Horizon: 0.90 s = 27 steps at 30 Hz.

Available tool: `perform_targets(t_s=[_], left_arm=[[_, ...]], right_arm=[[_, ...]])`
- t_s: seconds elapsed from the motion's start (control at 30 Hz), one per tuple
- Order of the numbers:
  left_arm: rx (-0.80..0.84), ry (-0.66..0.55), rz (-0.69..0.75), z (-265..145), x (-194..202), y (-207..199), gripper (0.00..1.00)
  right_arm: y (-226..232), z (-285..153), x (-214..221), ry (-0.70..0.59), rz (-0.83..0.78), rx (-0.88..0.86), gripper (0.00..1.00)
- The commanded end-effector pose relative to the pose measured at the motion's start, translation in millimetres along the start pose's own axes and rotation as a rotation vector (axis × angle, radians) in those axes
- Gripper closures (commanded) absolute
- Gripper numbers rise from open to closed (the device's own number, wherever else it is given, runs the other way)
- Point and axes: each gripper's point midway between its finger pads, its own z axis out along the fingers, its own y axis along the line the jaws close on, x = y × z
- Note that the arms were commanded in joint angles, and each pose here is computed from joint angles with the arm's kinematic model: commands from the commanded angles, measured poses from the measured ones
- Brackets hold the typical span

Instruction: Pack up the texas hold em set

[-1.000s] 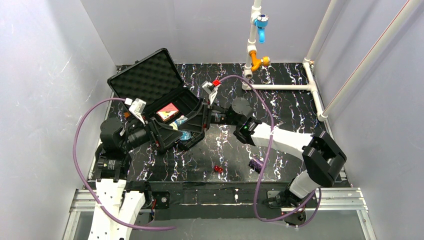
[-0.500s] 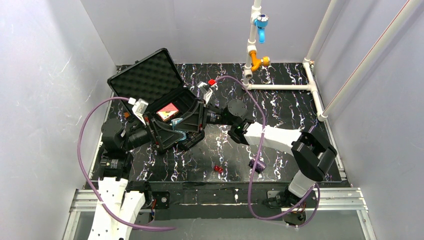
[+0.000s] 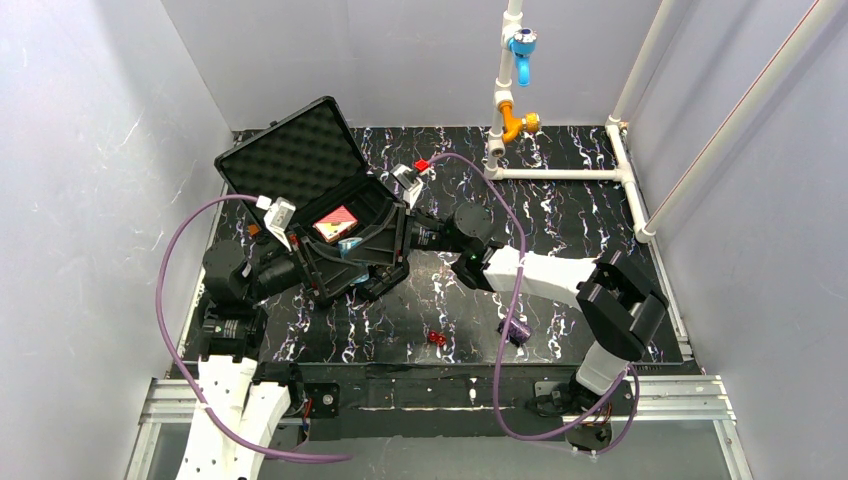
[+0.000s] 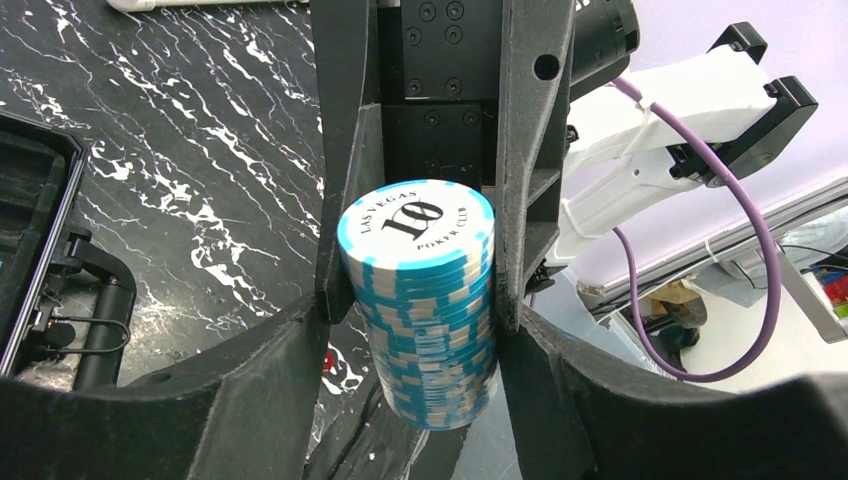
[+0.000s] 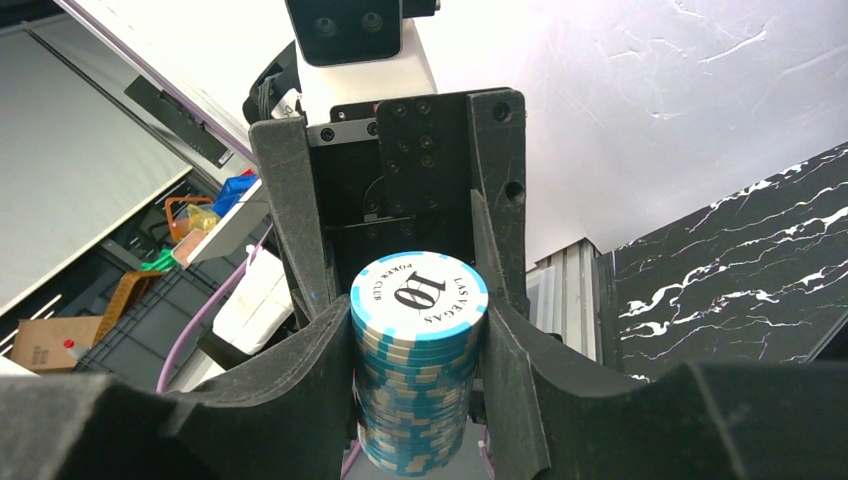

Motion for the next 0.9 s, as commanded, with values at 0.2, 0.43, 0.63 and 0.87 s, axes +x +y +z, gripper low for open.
perform_targets(t_s=[0.2, 0.43, 0.63, 0.87], left_arm=[[-0.025, -0.023, -0.033, 4.6, -2.0, 11.4, 0.62], [-0.03, -0.026, -0.039, 3.8, 1.5, 13.2, 0.9], [-0.036, -0.034, -0.037, 1.2, 4.9, 12.3, 1.0], [-0.045, -0.036, -0.033, -0.7, 7.2, 12.1, 1.0]], right_arm=[[43.6, 7.0, -25.4, -0.102, -0.107, -0.121, 0.99], [43.8, 6.1, -25.6, -0.11, -0.109, -0.117, 0.99], [43.3, 5.6, -24.6, -0.107, -0.109, -0.116, 0.65], [41.2, 5.1, -23.5, -0.106, -0.108, -0.108, 0.29]])
